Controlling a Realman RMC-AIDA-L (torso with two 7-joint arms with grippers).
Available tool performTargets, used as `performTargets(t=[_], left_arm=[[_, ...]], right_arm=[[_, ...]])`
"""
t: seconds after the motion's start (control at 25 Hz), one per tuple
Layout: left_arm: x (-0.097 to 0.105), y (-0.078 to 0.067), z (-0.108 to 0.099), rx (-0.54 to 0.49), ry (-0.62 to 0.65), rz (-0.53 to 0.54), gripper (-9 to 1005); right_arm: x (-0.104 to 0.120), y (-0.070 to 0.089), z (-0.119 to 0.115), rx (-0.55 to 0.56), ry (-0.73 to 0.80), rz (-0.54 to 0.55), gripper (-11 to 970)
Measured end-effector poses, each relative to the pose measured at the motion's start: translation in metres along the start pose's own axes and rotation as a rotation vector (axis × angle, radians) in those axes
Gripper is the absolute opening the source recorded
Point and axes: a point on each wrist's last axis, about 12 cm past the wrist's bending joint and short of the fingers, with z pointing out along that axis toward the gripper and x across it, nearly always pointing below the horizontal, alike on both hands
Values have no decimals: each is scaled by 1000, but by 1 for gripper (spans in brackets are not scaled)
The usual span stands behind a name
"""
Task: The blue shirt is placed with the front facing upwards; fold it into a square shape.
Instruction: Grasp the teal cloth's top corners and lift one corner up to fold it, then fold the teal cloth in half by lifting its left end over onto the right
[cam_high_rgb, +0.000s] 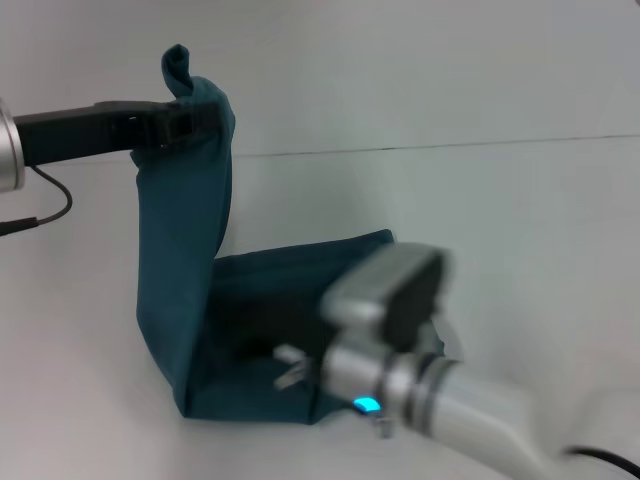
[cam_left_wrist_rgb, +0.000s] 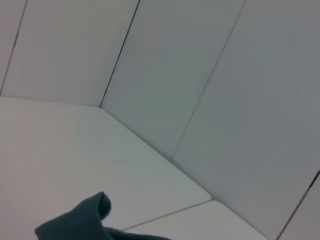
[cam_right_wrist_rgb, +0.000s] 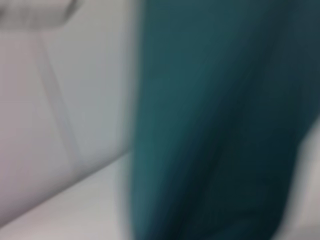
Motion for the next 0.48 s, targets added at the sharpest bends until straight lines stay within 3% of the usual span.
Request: performTargets(t=[0.28, 0.48], left_arm=[[8, -1, 6, 16, 20, -8, 104], [17, -4, 16, 70, 14, -36, 106]], right_arm=[[10, -64, -55, 231, -197, 112, -1], [9, -97, -86, 348, -301, 146, -2]])
